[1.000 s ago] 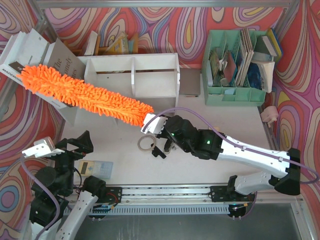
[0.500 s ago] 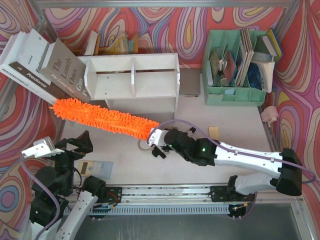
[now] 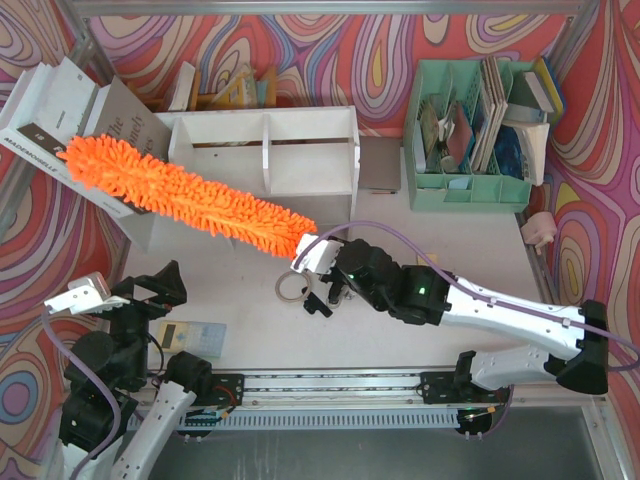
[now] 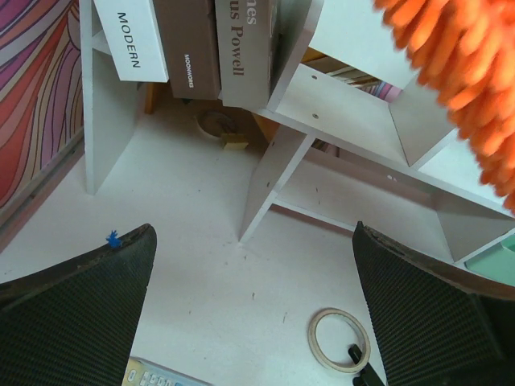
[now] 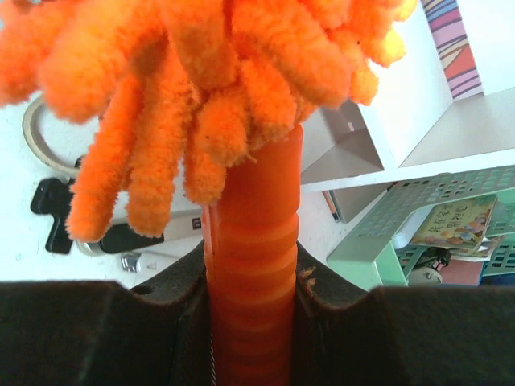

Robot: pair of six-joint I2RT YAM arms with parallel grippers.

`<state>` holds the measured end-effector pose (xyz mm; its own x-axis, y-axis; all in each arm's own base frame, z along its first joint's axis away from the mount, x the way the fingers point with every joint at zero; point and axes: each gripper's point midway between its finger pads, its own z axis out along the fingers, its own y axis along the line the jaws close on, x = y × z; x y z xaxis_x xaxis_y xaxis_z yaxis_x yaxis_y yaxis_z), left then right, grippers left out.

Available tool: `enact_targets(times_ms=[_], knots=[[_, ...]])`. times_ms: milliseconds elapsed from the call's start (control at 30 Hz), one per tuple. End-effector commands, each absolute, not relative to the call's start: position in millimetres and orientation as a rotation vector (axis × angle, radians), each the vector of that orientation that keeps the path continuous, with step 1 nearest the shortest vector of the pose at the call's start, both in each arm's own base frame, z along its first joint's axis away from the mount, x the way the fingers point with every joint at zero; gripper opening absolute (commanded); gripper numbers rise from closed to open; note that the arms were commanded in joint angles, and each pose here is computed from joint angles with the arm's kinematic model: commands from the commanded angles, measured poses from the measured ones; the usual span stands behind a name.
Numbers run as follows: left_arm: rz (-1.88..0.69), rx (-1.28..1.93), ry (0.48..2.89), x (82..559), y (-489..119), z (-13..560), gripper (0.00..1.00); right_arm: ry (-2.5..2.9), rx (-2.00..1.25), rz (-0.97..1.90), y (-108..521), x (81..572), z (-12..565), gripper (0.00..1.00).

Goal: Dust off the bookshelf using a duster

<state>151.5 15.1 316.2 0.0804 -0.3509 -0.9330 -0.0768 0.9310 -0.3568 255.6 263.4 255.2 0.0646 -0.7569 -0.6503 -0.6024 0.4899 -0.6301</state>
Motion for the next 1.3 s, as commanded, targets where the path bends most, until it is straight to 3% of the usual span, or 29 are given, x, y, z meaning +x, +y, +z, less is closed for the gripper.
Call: enact_targets(times_ms=[0, 433, 933, 1267], knots=[[-0.205, -0.366, 1.485, 153.5, 16.1, 315.2, 0.98, 1.584, -1.095, -0.122, 269.7, 258.8, 279.3, 0.0], [-0.202, -0.359, 1.498, 156.2, 14.1, 314.0, 0.98, 1.725, -1.101, -0.126, 248.1, 244.7, 212.1, 0.0], [-0.2, -0.364, 1.493, 155.1, 15.5, 314.3, 0.98, 1.613, -1.071, -0.07, 271.1, 253.9, 274.8, 0.0], [-0.198, -0.363, 1.495, 155.8, 15.3, 313.8, 0.98, 1.744, -1.104, -0.089, 252.2, 241.0, 215.7, 0.0]])
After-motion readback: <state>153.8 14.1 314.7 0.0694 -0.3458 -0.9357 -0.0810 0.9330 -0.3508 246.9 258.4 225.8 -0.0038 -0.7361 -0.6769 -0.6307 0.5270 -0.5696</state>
